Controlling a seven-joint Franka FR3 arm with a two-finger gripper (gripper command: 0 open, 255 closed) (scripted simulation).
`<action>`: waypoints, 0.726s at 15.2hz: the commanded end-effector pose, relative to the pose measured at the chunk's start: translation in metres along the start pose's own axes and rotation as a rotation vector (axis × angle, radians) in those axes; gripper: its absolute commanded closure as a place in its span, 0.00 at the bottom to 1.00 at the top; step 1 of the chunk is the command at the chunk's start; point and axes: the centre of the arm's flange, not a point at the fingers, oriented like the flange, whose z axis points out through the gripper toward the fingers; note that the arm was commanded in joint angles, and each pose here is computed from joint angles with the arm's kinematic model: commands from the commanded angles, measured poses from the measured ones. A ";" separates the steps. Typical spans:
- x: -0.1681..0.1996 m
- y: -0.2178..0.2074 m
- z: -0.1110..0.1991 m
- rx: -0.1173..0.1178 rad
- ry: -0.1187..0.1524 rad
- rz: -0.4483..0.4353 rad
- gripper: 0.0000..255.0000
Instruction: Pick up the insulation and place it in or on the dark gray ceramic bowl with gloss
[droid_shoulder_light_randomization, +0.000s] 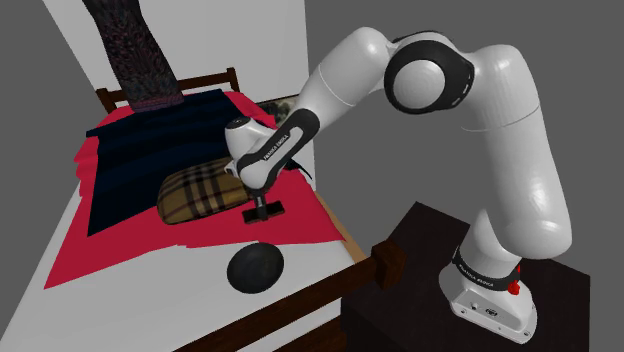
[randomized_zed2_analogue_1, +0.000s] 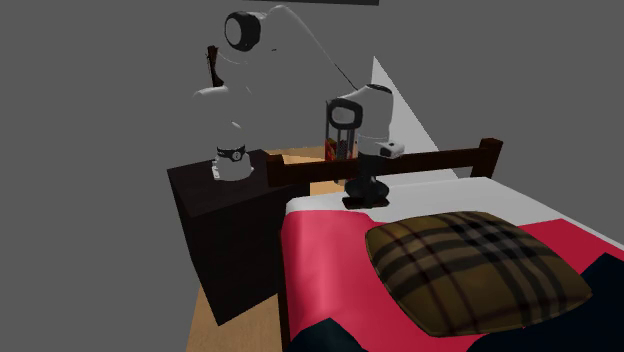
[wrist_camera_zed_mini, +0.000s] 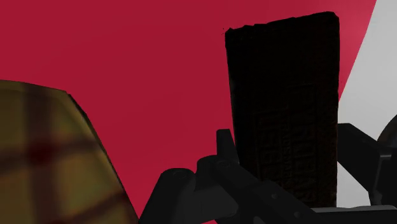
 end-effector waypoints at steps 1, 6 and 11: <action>0.000 0.000 -0.011 0.000 0.000 0.000 1.00; 0.000 0.001 -0.037 0.000 0.000 0.000 1.00; 0.018 -0.062 -0.043 0.000 0.000 0.000 1.00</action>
